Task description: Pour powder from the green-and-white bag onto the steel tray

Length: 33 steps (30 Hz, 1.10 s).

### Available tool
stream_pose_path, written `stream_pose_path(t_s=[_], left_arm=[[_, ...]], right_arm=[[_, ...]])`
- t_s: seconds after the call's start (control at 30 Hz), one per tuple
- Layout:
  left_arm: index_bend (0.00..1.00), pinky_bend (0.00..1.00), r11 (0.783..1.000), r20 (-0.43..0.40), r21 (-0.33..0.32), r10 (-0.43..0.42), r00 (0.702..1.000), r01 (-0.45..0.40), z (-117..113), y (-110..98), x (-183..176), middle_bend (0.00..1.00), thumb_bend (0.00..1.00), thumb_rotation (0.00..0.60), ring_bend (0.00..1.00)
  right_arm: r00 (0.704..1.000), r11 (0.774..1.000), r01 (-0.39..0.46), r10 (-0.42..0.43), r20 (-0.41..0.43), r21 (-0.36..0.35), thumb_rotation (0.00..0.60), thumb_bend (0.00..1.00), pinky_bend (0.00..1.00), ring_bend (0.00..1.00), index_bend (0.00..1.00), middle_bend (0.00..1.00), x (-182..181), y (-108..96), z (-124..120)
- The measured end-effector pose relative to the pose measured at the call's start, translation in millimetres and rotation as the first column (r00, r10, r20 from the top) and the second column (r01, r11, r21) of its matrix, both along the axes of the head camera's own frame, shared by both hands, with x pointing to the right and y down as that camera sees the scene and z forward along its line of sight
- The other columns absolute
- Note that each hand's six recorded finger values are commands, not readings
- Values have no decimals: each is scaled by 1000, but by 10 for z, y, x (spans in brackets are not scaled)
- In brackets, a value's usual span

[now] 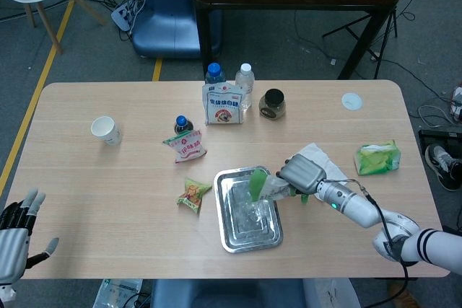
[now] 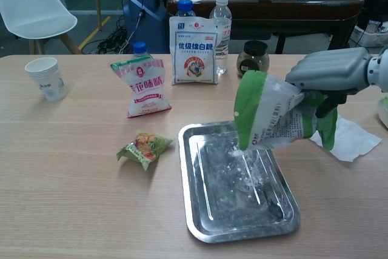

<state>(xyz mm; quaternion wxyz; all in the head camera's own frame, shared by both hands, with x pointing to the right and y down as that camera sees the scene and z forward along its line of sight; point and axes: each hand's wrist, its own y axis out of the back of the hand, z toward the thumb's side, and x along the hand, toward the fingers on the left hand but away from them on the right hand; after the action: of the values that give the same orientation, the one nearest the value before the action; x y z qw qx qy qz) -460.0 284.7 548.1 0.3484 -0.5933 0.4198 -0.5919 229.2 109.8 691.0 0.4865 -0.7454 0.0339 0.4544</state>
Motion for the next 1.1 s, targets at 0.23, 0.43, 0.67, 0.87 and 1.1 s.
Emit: stream_pose_path(t_s=[0.23,0.43,0.67,0.87,1.1], left_arm=[[37,57,1000,1,5,-5,1000,5,-16,2,-19,30,219,600,93],[37,57,1000,2,4,-8,1000,8,-23,8,-30,30,219,600,94],[36,57,1000,-1,3,-4,1000,4,-16,0,-17,30,218,600,94],[37,57,1000,3,6,-10,1000,10,-26,5,-34,30,219,600,94],[37,57,1000,1,0,-11,1000,11,-2,18,-26,30,219,600,94]], right_arm=[[998,997,65,-63,-30,45,600,782,522,433,541,530,-85,-10,-15],[992,990,120,-116,-59,78,600,782,522,433,541,530,-144,-10,-5],[987,986,151,-146,-74,74,600,782,522,433,541,531,-243,78,75],[994,992,102,-99,-42,81,600,782,522,433,541,531,-281,42,62],[1000,998,-21,21,7,58,600,774,522,433,541,531,-140,42,100]])
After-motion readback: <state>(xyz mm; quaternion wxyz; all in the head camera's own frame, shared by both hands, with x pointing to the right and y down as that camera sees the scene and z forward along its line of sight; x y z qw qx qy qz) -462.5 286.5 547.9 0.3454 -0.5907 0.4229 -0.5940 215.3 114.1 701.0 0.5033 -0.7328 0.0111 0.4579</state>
